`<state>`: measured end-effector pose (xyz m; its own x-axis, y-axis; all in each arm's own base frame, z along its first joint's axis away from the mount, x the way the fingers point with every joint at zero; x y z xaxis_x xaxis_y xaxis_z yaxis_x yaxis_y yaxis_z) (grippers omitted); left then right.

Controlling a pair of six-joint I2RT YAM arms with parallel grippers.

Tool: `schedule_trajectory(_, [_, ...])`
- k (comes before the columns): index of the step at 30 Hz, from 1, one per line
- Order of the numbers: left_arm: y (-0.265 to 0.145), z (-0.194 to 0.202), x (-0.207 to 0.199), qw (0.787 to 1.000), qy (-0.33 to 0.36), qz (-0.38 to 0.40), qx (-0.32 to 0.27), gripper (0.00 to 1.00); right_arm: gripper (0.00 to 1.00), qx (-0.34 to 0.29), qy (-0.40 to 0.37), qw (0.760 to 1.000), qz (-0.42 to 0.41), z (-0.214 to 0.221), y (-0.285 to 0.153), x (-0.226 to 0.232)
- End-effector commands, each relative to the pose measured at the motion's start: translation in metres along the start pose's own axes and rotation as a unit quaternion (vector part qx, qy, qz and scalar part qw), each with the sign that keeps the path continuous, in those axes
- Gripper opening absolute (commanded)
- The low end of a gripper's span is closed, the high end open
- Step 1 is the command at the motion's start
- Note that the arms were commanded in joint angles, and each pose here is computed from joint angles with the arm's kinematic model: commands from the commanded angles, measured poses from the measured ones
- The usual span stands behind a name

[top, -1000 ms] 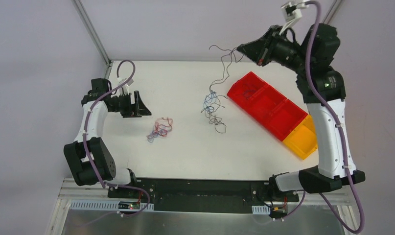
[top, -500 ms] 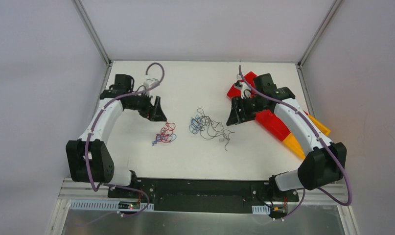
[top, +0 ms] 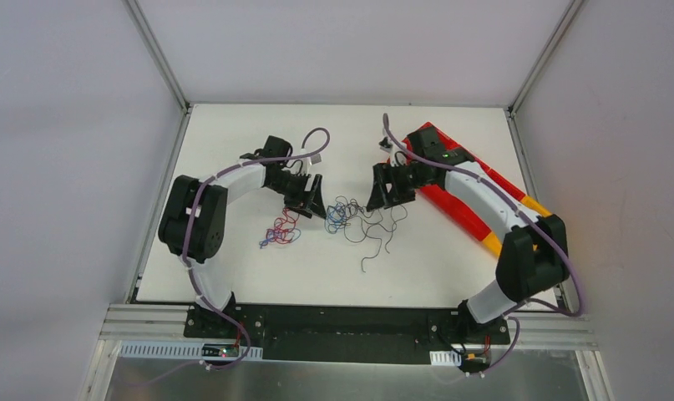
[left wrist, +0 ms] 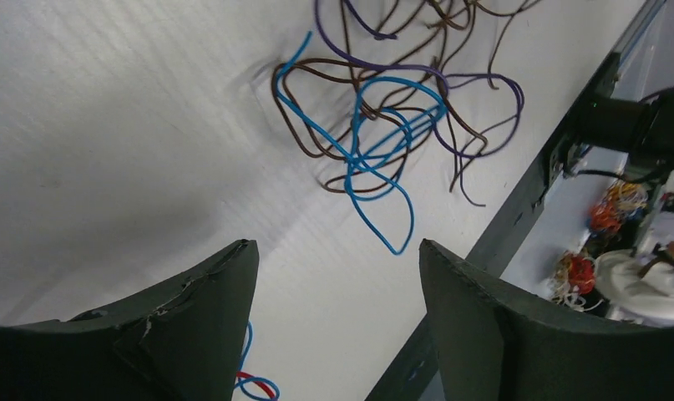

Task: Untangle the cables

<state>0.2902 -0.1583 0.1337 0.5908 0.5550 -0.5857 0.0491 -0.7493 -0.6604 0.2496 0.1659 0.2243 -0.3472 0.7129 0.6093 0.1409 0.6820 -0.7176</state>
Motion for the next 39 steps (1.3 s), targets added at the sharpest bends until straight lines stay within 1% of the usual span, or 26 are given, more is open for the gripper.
schedule_trajectory(1, [0.017, -0.016, 0.003, 0.995, -0.089, 0.000, -0.035, 0.70, 0.69, -0.003, -0.030, 0.999, -0.027, -0.012, 0.039, 0.012])
schedule_trajectory(6, [0.039, -0.016, 0.006, 0.989, -0.138, 0.034, -0.029, 0.64, 0.70, 0.007, -0.052, 0.998, -0.028, -0.013, 0.076, 0.006])
schedule_trajectory(9, [0.049, -0.010, 0.005, 0.987, -0.153, 0.045, -0.020, 0.62, 0.64, 0.015, -0.060, 0.998, -0.024, -0.015, 0.091, -0.001])
schedule_trajectory(11, [0.054, -0.006, 0.004, 0.985, -0.164, 0.054, -0.017, 0.64, 0.58, 0.029, -0.073, 0.997, -0.019, -0.011, 0.097, -0.008])
schedule_trajectory(13, [0.057, -0.002, 0.002, 0.985, -0.166, 0.056, -0.011, 0.65, 0.58, 0.040, -0.083, 0.996, -0.016, -0.006, 0.100, -0.014])
schedule_trajectory(14, [0.058, 0.001, 0.002, 0.984, -0.166, 0.056, -0.008, 0.64, 0.57, 0.044, -0.087, 0.995, -0.018, -0.003, 0.101, -0.016])
schedule_trajectory(15, [0.060, 0.002, 0.003, 0.984, -0.169, 0.056, -0.005, 0.61, 0.56, 0.047, -0.088, 0.995, -0.021, -0.001, 0.102, -0.016])
schedule_trajectory(17, [0.062, 0.004, 0.005, 0.983, -0.177, 0.053, -0.001, 0.50, 0.49, 0.052, -0.088, 0.994, -0.024, 0.002, 0.104, -0.016])
schedule_trajectory(19, [0.060, 0.003, 0.005, 0.983, -0.176, 0.052, -0.004, 0.37, 0.38, 0.057, -0.094, 0.994, -0.021, 0.004, 0.105, -0.016])
schedule_trajectory(20, [0.058, 0.002, 0.004, 0.983, -0.175, 0.052, -0.006, 0.29, 0.30, 0.059, -0.098, 0.993, -0.021, 0.004, 0.103, -0.016])
schedule_trajectory(22, [0.046, -0.001, 0.002, 0.983, -0.175, 0.056, -0.012, 0.13, 0.09, 0.062, -0.109, 0.992, -0.012, 0.003, 0.093, -0.014])
schedule_trajectory(23, [0.038, -0.002, 0.002, 0.983, -0.174, 0.056, -0.018, 0.05, 0.00, 0.060, -0.113, 0.992, -0.004, 0.001, 0.084, -0.012])
schedule_trajectory(24, [0.027, -0.002, 0.002, 0.983, -0.174, 0.051, -0.026, 0.00, 0.00, 0.054, -0.112, 0.992, 0.008, -0.001, 0.074, -0.013])
schedule_trajectory(26, [0.003, 0.003, 0.008, 0.981, -0.187, 0.035, -0.046, 0.00, 0.00, 0.022, -0.103, 0.994, 0.028, -0.009, 0.045, -0.014])
schedule_trajectory(28, [-0.023, 0.012, 0.019, 0.976, -0.207, 0.008, -0.061, 0.00, 0.00, -0.027, -0.090, 0.994, 0.055, -0.018, 0.014, -0.017])
schedule_trajectory(31, [-0.055, 0.029, 0.036, 0.972, -0.220, -0.044, -0.066, 0.00, 0.00, -0.103, -0.082, 0.987, 0.094, -0.028, -0.033, -0.018])
schedule_trajectory(33, [-0.068, 0.037, 0.044, 0.968, -0.233, -0.059, -0.070, 0.00, 0.00, -0.140, -0.088, 0.980, 0.111, -0.031, -0.059, -0.013])
schedule_trajectory(35, [-0.076, 0.039, 0.048, 0.966, -0.239, -0.055, -0.078, 0.00, 0.00, -0.151, -0.103, 0.978, 0.103, -0.030, -0.075, -0.005])
schedule_trajectory(37, [-0.078, 0.034, 0.043, 0.969, -0.232, -0.026, -0.085, 0.00, 0.00, -0.133, -0.115, 0.982, 0.068, -0.025, -0.078, 0.004])
schedule_trajectory(38, [-0.077, 0.029, 0.038, 0.970, -0.226, -0.012, -0.086, 0.00, 0.04, -0.121, -0.112, 0.985, 0.049, -0.023, -0.075, 0.009])
schedule_trajectory(39, [-0.079, 0.025, 0.034, 0.971, -0.220, -0.001, -0.092, 0.00, 0.20, -0.114, -0.112, 0.987, 0.030, -0.023, -0.071, 0.015])
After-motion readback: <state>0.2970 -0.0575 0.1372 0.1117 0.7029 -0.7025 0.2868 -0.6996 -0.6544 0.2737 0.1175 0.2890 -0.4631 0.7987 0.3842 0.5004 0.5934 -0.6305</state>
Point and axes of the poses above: each gripper's point midway between its finger pads, its own y axis out along the fingers, its own x axis along the line the jaws close on, z = x × y, the point moved 9 cm from there along -y, back along the fingers, and after that the axes turned 9 degrees about y, right-handed, at the moved point
